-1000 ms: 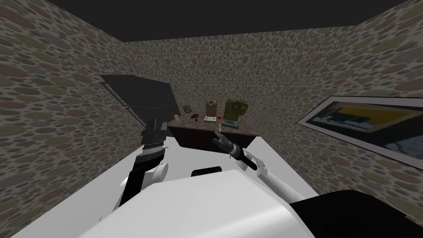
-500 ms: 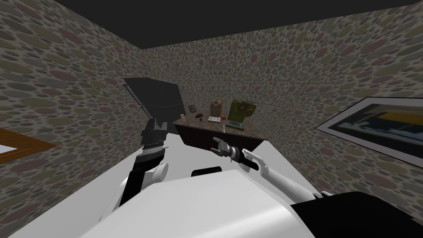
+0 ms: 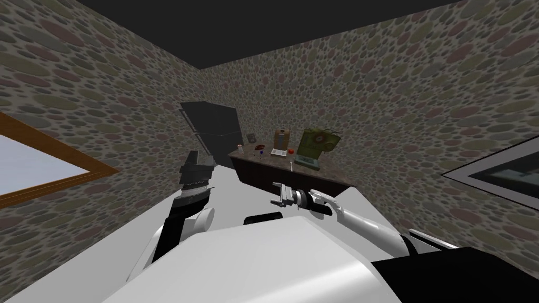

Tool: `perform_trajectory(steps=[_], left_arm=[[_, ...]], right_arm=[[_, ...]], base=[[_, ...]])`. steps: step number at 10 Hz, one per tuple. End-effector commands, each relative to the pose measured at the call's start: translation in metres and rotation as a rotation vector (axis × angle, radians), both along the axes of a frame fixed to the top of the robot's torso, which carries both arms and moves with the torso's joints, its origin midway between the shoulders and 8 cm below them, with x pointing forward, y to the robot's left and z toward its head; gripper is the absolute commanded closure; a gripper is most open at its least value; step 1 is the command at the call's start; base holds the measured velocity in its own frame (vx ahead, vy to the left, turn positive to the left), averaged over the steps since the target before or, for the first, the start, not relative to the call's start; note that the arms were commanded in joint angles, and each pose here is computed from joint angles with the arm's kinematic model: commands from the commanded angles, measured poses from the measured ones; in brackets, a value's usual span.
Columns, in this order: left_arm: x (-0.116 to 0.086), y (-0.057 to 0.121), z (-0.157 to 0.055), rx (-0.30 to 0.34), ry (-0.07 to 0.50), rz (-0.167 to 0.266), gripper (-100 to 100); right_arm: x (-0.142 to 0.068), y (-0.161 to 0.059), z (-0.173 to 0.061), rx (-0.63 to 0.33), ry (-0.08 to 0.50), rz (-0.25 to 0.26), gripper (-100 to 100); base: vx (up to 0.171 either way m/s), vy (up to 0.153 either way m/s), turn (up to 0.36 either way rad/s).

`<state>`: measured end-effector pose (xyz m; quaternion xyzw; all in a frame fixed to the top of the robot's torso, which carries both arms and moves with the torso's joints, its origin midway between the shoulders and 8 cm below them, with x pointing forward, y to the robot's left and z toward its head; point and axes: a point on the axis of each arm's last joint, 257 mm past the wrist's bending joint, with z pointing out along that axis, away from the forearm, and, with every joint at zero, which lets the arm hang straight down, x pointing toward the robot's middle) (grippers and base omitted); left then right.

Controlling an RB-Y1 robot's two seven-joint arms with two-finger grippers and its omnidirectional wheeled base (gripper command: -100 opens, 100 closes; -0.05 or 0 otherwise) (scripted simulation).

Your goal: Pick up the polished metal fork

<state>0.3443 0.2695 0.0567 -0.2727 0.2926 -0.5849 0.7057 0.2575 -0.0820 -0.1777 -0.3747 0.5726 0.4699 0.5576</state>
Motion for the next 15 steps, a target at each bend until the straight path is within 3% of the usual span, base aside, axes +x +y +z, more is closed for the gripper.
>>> perform_trajectory(steps=[1,6,8,9,10,11,14,15], left_arm=[[0.0,0.0,0.0,0.0,0.0,0.0,0],[0.0,0.0,0.0,0.0,0.0,0.0,0],[0.0,0.0,0.0,0.0,0.0,0.0,0],[0.0,0.0,0.0,0.0,0.0,0.0,0],[0.0,0.0,0.0,0.0,0.0,0.0,0],[0.0,0.0,0.0,0.0,0.0,0.0,0],[0.0,0.0,0.0,0.0,0.0,0.0,0],[0.0,0.0,0.0,0.0,0.0,0.0,0]], right_arm=[[-0.009,-0.01,-0.019,-0.073,-0.008,0.021,-100],[-0.033,-0.056,-0.091,-0.361,-0.081,0.106,-100],[-0.037,-0.067,-0.096,-0.393,-0.07,0.114,-100],[-0.045,-0.086,-0.116,-0.48,-0.094,0.145,-100],[-0.046,-0.093,-0.118,-0.499,-0.091,0.147,-100],[-0.053,-0.113,-0.136,-0.576,-0.103,0.174,-100],[-0.063,-0.156,-0.153,-0.709,-0.129,0.213,-100],[-0.066,-0.187,-0.165,-0.804,-0.156,0.242,-100]], base=[[0.031,0.026,0.128],[0.043,0.024,0.189],[0.031,0.01,0.051],[0.04,0.009,0.196],[0.044,0.0,0.163],[0.067,0.009,0.246],[0.06,0.002,0.131],[0.071,-0.002,0.233]])
